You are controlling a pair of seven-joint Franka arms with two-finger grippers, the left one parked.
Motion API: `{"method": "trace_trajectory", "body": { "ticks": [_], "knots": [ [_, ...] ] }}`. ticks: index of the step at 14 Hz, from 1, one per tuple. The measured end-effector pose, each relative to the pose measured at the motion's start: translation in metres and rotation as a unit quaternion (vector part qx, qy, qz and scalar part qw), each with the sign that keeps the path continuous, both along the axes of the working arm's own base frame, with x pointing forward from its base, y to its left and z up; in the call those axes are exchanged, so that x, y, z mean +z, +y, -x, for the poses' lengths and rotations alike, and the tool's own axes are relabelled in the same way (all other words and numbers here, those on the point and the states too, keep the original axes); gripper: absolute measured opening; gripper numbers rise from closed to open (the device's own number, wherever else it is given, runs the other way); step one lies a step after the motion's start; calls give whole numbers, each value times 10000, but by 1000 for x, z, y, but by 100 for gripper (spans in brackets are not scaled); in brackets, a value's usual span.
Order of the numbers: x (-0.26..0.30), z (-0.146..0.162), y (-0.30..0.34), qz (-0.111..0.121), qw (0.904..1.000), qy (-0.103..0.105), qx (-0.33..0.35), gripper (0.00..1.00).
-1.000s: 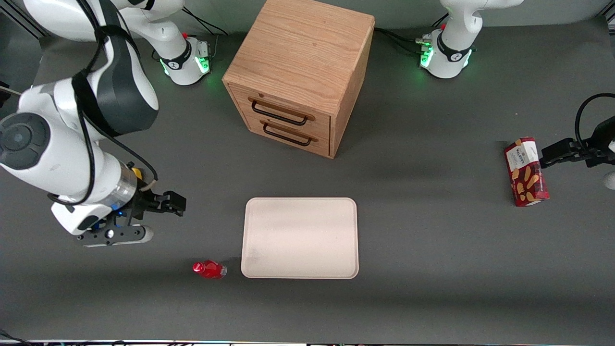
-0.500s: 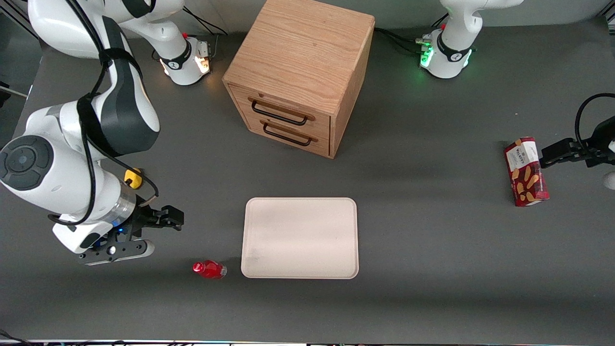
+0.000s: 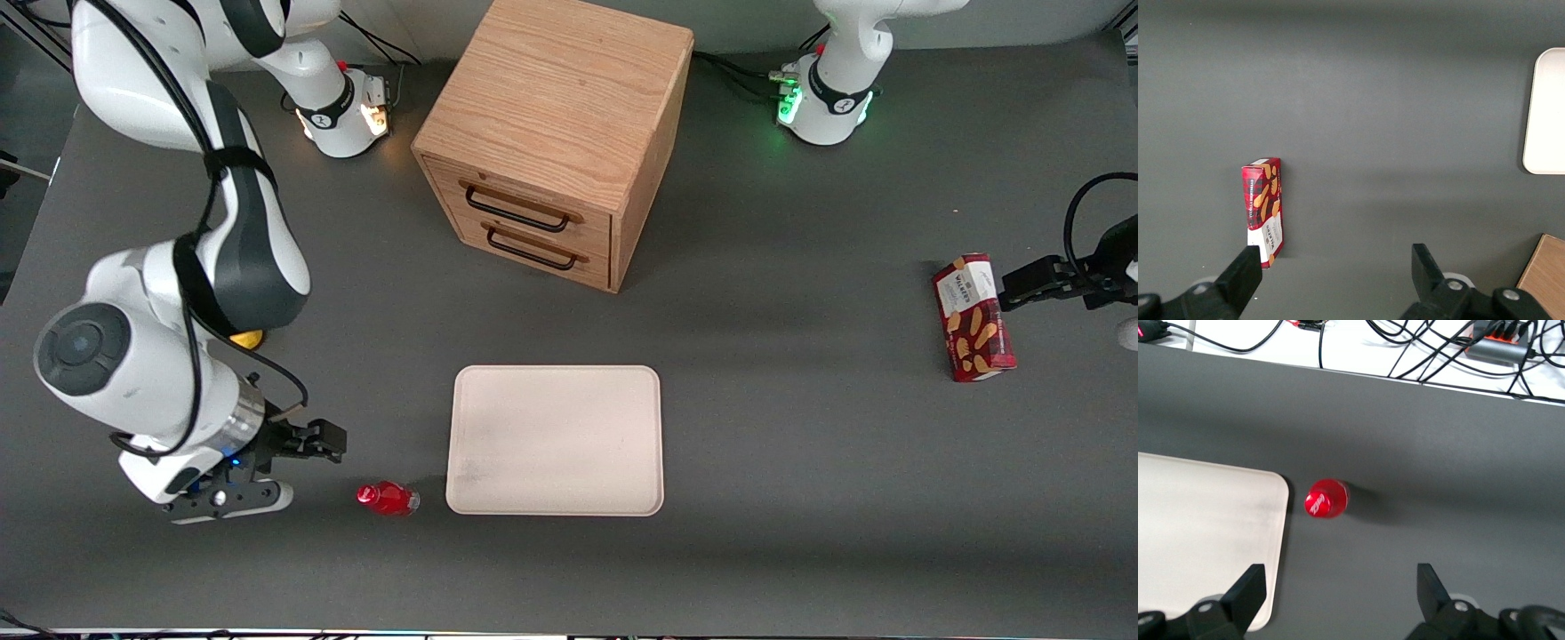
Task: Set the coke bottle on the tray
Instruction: 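Lower the open right gripper around the red Coca-Cola bottle, then close the right gripper on the bottle's cap end and lift it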
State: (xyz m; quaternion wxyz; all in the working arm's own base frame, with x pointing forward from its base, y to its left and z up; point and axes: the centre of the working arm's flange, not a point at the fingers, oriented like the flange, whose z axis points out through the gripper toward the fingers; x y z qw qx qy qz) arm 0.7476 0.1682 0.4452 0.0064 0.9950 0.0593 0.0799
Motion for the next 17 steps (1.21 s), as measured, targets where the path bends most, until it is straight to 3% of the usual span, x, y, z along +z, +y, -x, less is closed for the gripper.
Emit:
{"method": "trace_trajectory", "body": {
  "ticks": [10, 17],
  "knots": [
    [-86, -26, 0, -389, 9985, -362, -139, 100],
    [-114, -24, 6, -422, 9986, -264, -154, 100]
  ]
}}
